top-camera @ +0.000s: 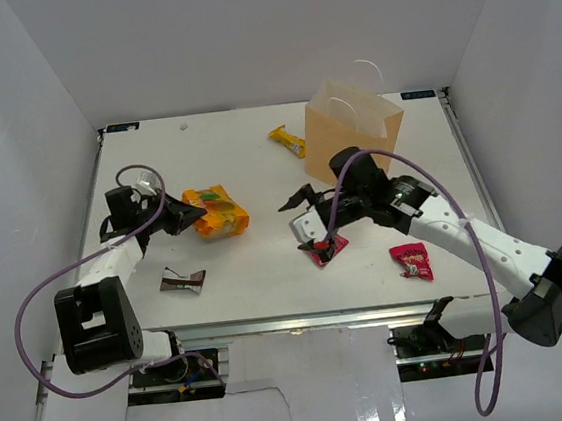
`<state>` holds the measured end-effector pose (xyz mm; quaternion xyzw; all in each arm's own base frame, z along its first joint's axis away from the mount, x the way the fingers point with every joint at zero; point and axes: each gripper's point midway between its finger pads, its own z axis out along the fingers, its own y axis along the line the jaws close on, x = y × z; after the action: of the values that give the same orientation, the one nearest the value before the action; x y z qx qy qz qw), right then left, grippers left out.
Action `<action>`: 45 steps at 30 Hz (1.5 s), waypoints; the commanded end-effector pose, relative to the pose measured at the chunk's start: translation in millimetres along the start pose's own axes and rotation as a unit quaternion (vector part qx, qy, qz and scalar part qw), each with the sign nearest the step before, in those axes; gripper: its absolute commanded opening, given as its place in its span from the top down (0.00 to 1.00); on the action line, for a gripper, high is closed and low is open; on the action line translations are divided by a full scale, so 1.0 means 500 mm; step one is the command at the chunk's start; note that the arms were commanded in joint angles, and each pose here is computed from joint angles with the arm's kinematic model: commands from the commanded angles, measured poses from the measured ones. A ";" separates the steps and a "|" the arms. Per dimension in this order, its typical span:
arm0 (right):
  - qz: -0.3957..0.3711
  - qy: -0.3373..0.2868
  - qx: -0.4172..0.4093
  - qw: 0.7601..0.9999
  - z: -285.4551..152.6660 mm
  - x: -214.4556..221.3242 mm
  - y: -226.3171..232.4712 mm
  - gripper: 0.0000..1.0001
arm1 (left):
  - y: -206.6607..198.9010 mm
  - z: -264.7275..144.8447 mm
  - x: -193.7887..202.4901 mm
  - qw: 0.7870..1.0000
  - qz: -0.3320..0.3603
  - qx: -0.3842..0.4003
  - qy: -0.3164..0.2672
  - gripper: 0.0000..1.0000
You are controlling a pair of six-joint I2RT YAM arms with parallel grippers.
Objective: Place the snacks into the paper bag
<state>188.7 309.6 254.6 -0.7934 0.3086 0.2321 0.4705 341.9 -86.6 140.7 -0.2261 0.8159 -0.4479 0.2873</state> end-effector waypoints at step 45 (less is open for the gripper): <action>0.162 -0.031 0.239 0.957 0.028 -0.053 -0.252 0.92 | -0.476 -0.128 -0.078 0.964 0.199 0.141 -0.102 0.15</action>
<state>241.5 378.8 197.4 -0.6546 0.5502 0.1894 0.4826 350.3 -164.7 356.1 -0.0755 0.7394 -0.5363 0.4000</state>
